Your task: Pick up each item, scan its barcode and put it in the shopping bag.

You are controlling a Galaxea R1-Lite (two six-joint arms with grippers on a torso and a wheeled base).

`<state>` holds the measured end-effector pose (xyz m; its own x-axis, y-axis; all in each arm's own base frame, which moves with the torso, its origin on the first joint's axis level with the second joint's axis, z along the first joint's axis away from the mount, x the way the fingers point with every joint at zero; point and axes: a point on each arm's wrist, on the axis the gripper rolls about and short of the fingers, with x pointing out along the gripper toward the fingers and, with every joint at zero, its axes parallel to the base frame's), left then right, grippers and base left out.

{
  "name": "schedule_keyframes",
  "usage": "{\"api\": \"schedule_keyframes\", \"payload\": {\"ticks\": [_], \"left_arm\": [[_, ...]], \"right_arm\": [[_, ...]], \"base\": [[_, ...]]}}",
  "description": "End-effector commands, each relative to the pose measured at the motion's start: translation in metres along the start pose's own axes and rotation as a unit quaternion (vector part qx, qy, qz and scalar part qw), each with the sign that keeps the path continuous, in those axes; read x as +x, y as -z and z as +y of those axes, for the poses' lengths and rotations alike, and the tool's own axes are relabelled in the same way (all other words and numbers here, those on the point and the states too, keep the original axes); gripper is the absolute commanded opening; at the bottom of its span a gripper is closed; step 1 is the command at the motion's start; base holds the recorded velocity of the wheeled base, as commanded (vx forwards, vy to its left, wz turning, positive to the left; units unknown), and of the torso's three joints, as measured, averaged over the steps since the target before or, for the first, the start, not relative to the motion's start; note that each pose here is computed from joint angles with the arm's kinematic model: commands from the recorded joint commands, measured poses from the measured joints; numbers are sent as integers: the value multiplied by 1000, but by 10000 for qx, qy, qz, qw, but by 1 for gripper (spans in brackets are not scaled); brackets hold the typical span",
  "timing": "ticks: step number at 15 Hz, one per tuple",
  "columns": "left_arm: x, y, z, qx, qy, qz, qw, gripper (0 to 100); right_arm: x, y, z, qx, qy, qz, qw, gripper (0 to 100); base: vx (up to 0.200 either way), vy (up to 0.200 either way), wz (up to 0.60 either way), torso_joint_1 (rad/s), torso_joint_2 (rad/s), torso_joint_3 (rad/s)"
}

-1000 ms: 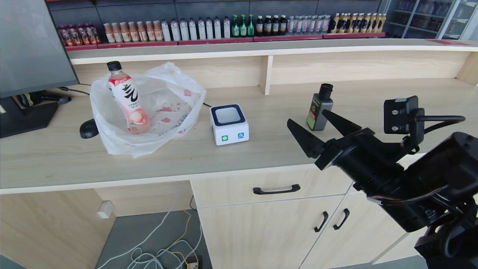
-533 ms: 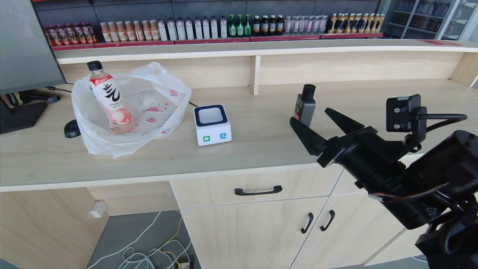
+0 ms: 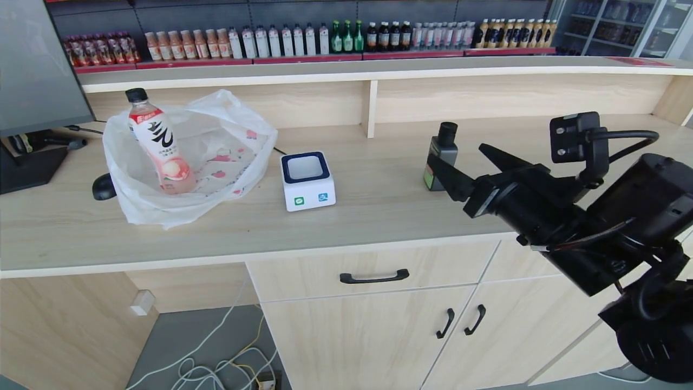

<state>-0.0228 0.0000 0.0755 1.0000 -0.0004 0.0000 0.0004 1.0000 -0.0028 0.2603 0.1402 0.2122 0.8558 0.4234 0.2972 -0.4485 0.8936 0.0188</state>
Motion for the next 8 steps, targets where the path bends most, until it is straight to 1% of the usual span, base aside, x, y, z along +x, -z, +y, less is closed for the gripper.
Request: {"api": "schedule_keyframes", "payload": {"ticks": [1,2,3,4,6,8], "left_arm": [[0,0,0,-2,-2,0,10000,100],[0,0,0,-2,-2,0,10000,100],[0,0,0,-2,-2,0,10000,100],[0,0,0,-2,-2,0,10000,100],[0,0,0,-2,-2,0,10000,100],[0,0,0,-2,-2,0,10000,100]], "right_arm": [[25,-13,-13,-49,109,-4,9999,100],[30,-14,-13,-49,102,57,9999,100],[42,-13,-17,-67,179,179,9997,100],[50,-12,-24,-62,283,199,9994,100],[70,-2,-31,122,513,159,9985,100],[84,4,-41,102,691,119,9975,100]], "base": [[0,0,0,0,0,0],[0,0,0,0,0,0],[0,0,0,0,0,0],[0,0,0,0,0,0],[0,0,0,0,0,0],[0,0,0,0,0,0]]}}
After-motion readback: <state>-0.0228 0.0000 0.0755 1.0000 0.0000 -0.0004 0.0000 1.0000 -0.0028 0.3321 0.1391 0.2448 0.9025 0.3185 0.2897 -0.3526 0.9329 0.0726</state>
